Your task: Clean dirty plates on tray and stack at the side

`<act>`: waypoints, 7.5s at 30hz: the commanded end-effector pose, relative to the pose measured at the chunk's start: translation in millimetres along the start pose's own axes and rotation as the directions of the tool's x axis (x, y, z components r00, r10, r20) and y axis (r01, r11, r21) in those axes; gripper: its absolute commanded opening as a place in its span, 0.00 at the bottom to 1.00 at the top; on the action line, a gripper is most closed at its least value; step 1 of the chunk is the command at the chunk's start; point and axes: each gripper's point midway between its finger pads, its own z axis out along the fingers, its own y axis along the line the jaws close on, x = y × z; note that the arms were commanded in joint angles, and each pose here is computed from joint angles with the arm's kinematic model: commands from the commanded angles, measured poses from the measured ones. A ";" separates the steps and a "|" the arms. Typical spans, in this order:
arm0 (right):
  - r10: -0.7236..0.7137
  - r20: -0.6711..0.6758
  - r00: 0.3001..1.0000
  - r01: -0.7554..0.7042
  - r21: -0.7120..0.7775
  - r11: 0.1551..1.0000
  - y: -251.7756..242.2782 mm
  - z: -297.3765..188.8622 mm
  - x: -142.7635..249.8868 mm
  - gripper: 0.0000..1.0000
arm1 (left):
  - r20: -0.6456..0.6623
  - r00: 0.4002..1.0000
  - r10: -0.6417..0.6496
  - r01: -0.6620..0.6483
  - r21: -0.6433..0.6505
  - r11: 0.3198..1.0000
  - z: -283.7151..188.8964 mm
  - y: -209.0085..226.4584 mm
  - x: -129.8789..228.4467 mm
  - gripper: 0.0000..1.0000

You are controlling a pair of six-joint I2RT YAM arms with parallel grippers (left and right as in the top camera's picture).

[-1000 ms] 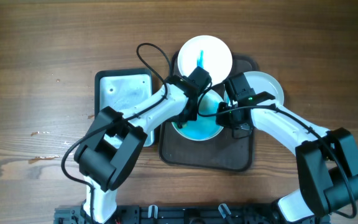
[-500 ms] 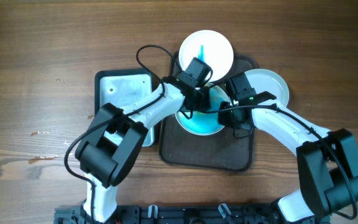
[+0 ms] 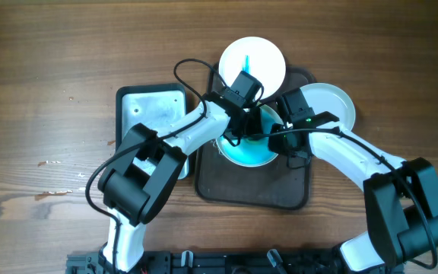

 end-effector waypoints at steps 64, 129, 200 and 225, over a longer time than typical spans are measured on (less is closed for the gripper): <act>-0.111 -0.147 0.983 0.132 0.142 0.981 -41.2 31.1 41.3 0.04 | 0.332 0.901 -0.280 0.422 -0.514 0.747 -182.0 211.2 27.5 0.04; -0.467 0.675 0.571 0.438 0.231 0.869 230.8 -195.9 -67.1 0.04 | 0.576 0.641 -0.507 0.617 0.006 0.787 -330.4 241.4 29.4 1.00; -0.904 0.404 -0.142 0.399 0.859 0.321 308.9 -296.7 -2.7 0.04 | 0.584 0.635 -0.506 0.624 -0.001 0.782 -333.1 247.1 30.6 1.00; -0.905 0.403 -0.137 0.394 0.860 0.324 307.7 -297.2 -3.2 0.04 | 0.584 0.635 -0.506 0.624 -0.001 0.781 -333.2 247.2 30.6 1.00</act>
